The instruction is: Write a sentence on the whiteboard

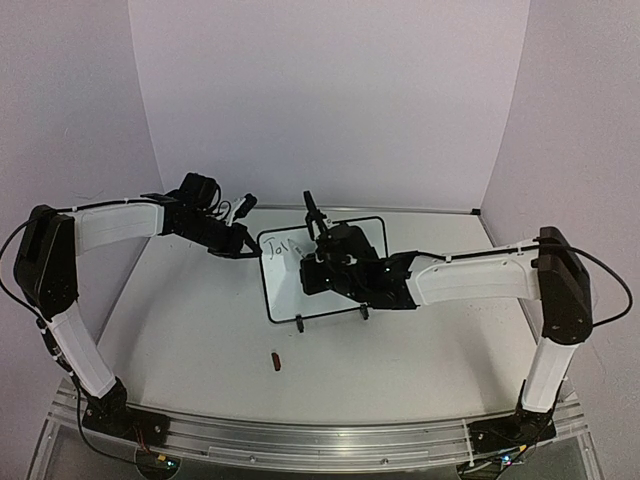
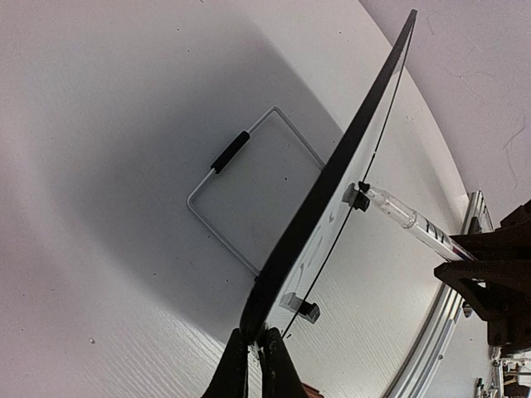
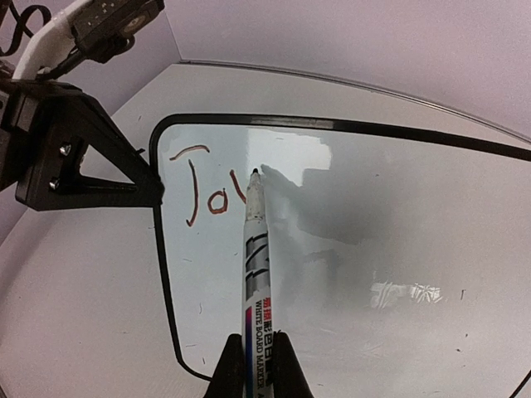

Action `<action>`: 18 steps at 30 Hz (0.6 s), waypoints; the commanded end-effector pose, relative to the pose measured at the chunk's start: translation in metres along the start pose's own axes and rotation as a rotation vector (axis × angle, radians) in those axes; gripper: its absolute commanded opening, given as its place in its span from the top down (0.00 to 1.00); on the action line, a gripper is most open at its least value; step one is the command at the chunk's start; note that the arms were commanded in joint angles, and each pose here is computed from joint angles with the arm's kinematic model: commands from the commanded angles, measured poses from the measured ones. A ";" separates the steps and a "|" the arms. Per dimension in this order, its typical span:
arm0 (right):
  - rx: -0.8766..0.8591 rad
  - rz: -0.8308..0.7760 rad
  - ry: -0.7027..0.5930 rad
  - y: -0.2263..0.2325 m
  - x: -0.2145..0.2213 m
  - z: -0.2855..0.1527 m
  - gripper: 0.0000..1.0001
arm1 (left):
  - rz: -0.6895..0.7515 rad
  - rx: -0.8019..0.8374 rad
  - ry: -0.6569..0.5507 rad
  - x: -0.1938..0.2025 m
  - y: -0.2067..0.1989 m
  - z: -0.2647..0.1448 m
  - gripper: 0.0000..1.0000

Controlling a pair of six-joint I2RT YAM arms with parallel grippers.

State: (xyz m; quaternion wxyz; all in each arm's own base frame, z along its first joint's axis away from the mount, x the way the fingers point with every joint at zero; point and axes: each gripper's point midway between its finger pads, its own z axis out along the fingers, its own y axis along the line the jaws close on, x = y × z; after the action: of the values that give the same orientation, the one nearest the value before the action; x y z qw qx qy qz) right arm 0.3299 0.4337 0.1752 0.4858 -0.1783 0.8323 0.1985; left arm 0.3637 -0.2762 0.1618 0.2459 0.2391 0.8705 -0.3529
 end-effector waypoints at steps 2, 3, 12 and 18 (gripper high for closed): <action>0.010 0.013 -0.018 0.000 -0.008 0.005 1.00 | 0.035 -0.009 -0.002 -0.007 -0.005 -0.004 1.00; 0.010 0.013 -0.016 0.000 -0.008 0.006 1.00 | 0.035 -0.008 -0.001 -0.007 -0.005 -0.003 1.00; -0.006 0.008 0.025 0.000 0.007 0.006 1.00 | 0.036 -0.008 -0.003 -0.007 -0.005 -0.003 1.00; -0.022 0.008 0.046 0.003 0.016 0.004 1.00 | 0.036 -0.010 -0.003 -0.007 -0.005 -0.004 1.00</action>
State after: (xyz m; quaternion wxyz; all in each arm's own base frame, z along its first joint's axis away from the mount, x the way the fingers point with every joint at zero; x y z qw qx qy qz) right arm 0.3282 0.4354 0.1690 0.4754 -0.1827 0.8362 0.2037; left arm 0.3637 -0.2762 0.1618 0.2459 0.2391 0.8706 -0.3527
